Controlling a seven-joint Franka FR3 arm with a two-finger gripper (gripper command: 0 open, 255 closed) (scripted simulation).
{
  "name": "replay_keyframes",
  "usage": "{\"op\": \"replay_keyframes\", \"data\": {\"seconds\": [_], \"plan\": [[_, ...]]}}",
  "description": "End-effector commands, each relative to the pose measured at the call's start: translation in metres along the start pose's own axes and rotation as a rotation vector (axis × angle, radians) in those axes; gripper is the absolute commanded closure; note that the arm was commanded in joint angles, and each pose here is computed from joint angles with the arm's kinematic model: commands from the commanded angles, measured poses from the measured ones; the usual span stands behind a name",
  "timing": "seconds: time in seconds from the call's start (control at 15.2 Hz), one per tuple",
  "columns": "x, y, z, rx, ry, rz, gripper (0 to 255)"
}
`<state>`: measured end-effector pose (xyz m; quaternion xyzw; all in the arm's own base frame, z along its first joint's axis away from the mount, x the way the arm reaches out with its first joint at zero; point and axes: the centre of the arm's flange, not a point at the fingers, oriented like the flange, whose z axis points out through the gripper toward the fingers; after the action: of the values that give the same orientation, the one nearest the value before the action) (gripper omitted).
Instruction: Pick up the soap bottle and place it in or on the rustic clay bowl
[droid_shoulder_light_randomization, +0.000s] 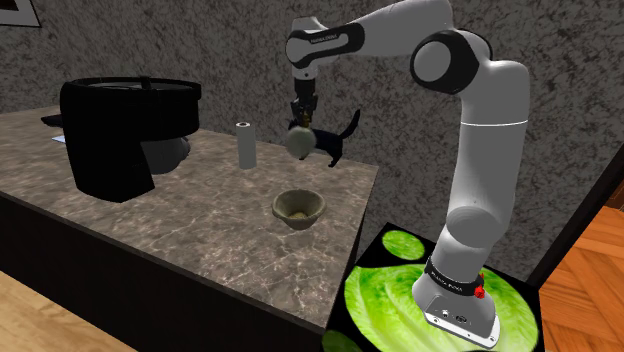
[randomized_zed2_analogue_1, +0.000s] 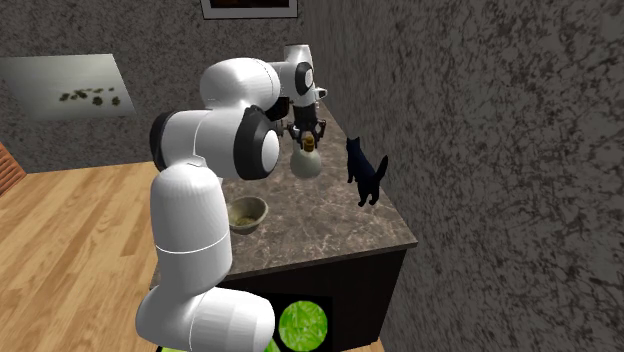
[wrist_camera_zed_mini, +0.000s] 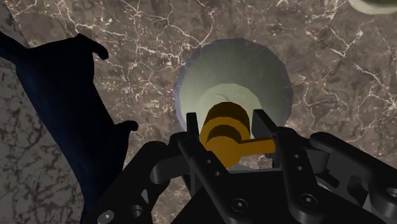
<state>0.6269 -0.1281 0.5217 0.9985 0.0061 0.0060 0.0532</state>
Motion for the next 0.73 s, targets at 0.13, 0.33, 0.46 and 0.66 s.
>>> {"op": "replay_keyframes", "data": {"seconds": [0.13,0.33,0.46,0.66], "plan": [[0.0,0.002,-0.021,0.0,0.0,0.0,255],[0.0,0.003,-0.034,0.0,0.0,0.0,255],[-0.015,-0.016,-0.042,0.0,0.0,0.0,255],[-0.039,-0.046,-0.053,0.0,0.0,0.0,255]]}}
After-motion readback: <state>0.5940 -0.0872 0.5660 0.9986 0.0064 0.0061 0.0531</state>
